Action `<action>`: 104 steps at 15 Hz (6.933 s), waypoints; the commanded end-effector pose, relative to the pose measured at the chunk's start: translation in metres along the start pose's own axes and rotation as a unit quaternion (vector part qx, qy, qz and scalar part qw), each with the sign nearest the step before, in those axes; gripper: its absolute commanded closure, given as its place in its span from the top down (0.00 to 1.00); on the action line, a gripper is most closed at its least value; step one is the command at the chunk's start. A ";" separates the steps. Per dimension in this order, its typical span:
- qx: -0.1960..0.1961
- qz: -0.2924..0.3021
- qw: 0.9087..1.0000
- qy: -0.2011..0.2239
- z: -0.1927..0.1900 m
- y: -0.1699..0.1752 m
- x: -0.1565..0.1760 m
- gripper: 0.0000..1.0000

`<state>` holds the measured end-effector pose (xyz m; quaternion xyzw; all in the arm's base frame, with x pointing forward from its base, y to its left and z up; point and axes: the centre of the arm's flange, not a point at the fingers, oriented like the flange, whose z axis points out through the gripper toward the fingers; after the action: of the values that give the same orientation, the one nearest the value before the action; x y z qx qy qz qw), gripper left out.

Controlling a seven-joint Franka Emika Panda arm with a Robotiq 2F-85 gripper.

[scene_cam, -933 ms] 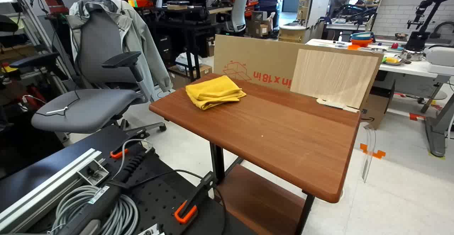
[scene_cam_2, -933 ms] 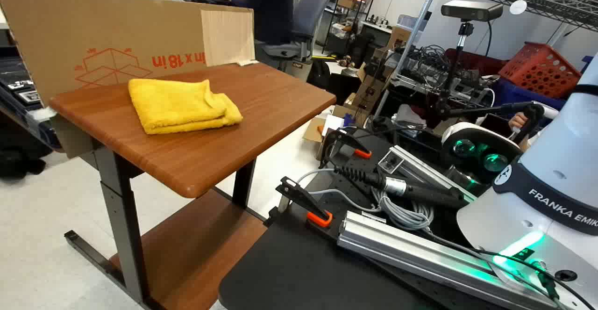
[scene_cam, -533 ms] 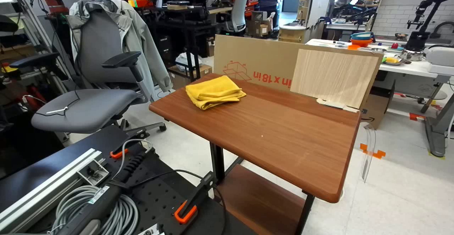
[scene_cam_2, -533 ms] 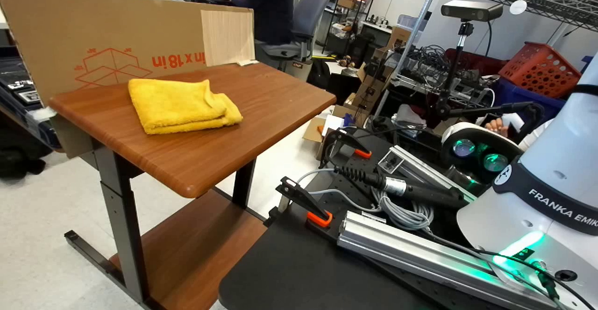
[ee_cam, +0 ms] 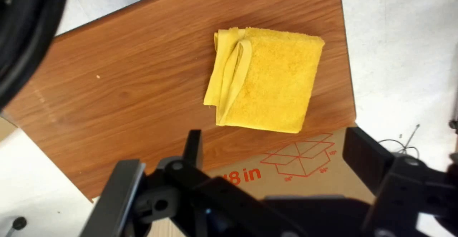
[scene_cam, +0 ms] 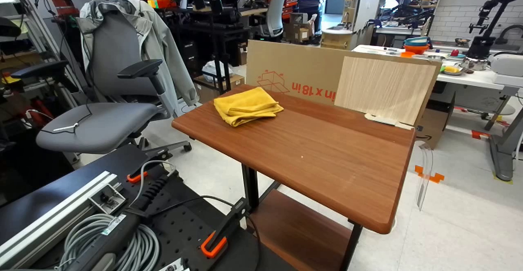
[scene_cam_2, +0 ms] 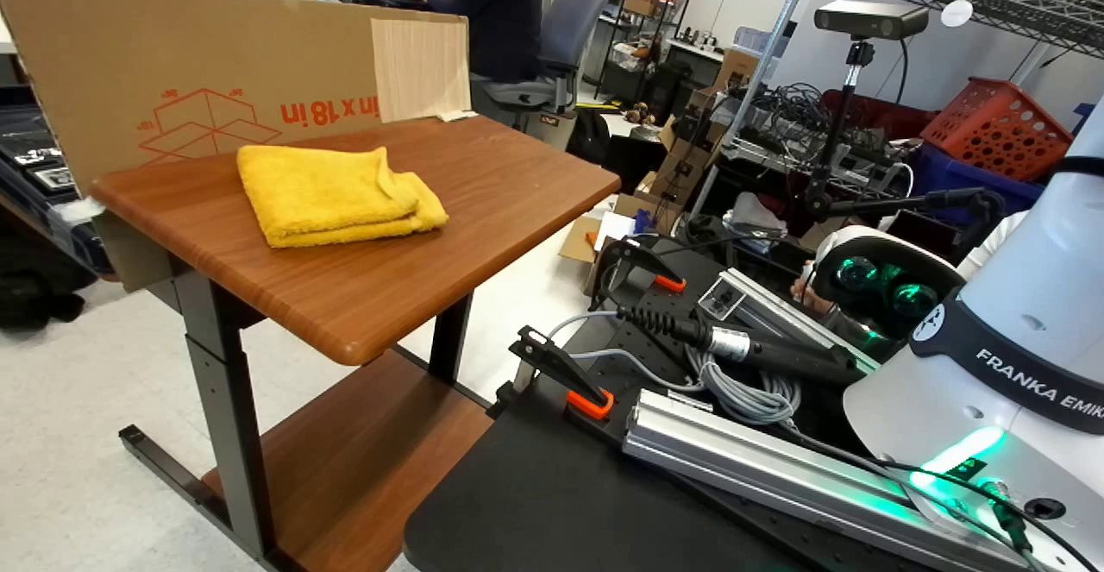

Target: Wipe the table with the yellow towel

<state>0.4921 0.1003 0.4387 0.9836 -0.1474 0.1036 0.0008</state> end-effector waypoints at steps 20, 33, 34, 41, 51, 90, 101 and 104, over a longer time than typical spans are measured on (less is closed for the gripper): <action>-0.181 0.179 0.953 -0.164 0.279 -0.054 0.106 1.00; -0.042 0.195 0.968 -0.150 0.321 -0.082 0.066 1.00; -0.044 0.197 0.967 -0.157 0.328 -0.081 0.063 1.00; -0.080 0.206 0.963 -0.151 0.345 -0.055 0.056 1.00; -0.133 0.452 0.876 -0.099 0.366 0.176 0.155 1.00; -0.179 0.306 0.931 -0.090 0.356 -0.109 0.135 1.00; -0.181 0.543 0.816 -0.074 0.367 0.170 0.216 1.00; -0.179 0.606 0.771 -0.085 0.369 0.236 0.217 1.00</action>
<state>0.7183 -0.1532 0.1412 0.7267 -0.6792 -0.0062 0.1024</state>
